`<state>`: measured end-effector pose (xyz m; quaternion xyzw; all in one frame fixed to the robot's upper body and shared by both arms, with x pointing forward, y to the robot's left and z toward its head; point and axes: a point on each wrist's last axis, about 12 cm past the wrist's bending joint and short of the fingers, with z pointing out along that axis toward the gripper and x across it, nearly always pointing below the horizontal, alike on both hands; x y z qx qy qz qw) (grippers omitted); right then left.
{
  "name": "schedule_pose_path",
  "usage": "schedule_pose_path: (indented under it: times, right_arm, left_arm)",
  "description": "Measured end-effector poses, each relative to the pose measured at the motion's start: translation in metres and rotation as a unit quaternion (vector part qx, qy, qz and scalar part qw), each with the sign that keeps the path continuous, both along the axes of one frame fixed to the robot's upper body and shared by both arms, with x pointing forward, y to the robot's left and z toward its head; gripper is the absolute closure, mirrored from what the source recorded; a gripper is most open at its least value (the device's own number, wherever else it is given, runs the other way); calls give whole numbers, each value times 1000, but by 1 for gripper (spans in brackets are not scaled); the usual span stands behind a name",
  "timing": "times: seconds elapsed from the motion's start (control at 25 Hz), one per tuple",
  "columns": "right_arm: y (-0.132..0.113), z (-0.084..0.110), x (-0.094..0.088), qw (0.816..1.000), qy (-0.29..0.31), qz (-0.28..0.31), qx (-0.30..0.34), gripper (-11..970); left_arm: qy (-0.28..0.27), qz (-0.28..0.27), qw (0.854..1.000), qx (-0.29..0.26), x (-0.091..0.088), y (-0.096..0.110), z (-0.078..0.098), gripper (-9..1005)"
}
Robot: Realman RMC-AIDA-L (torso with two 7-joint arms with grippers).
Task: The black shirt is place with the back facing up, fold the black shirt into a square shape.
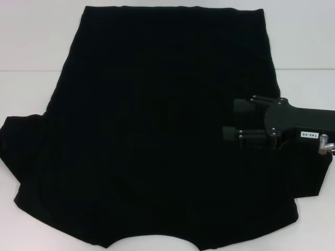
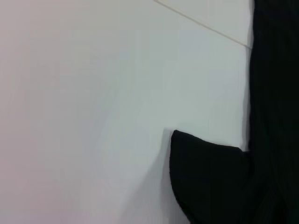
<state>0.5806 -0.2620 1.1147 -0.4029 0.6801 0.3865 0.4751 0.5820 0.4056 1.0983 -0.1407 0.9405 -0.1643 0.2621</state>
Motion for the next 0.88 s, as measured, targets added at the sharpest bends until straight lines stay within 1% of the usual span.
schedule_pose_path:
  times: [0.08,0.32,0.48,0.68,0.88]
  right_arm:
    - [0,0,0,1000,0,-1,0,117]
    - [0,-1,1,1000,0,-14,8,121]
    - [0,-2,1,1000,0,-25,19,123]
    - [1,-3,0,999,4,-34,30,127]
    - [2,-4,0,999,6,-39,37,130]
  left_arm:
    - [-1,0,1000,2,0,1,0,751]
    - [-16,1,1000,7,0,3,-1,964]
    - [-46,-1,999,4,1,5,2,968]
    - [-76,13,996,41,7,12,3,968]
    - [-91,16,993,72,13,15,3,967]
